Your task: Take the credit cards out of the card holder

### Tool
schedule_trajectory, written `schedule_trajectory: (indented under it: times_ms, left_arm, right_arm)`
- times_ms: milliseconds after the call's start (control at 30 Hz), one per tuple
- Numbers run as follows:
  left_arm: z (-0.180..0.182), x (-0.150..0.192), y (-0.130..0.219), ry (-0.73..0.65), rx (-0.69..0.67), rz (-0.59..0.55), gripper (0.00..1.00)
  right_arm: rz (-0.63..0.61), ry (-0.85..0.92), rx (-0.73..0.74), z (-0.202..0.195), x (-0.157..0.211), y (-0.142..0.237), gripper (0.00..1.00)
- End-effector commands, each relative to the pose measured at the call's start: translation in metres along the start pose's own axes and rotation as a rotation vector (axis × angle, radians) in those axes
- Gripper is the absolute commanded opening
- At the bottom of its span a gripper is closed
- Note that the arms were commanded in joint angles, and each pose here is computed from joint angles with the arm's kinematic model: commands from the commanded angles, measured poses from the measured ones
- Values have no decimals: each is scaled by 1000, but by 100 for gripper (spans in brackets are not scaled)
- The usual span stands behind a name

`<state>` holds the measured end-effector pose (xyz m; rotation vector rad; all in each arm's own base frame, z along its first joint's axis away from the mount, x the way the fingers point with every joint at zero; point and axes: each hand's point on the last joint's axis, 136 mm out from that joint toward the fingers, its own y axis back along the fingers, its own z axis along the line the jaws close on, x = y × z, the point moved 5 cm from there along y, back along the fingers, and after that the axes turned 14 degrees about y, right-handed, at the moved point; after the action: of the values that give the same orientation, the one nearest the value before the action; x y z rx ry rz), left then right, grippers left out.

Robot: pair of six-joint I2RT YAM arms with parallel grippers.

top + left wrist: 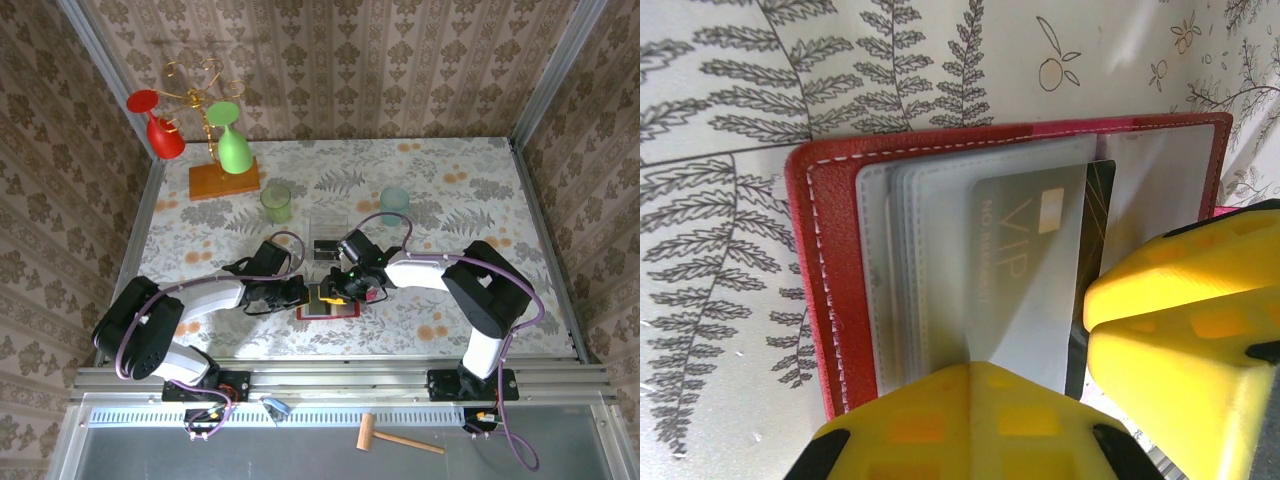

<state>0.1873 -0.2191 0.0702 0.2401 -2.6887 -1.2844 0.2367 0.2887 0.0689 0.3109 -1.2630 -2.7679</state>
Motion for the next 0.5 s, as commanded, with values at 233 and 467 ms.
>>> schedule_trajectory:
  times_ms: [233,467]
  left_arm:
    - [1,0,-1,-13,-19,5,0]
    - [-3,-1,0,-20,-9,-2,0]
  right_arm:
    - [-2,12,58,0,-1,6,28]
    - [-32,31,29,9,-6,12,28]
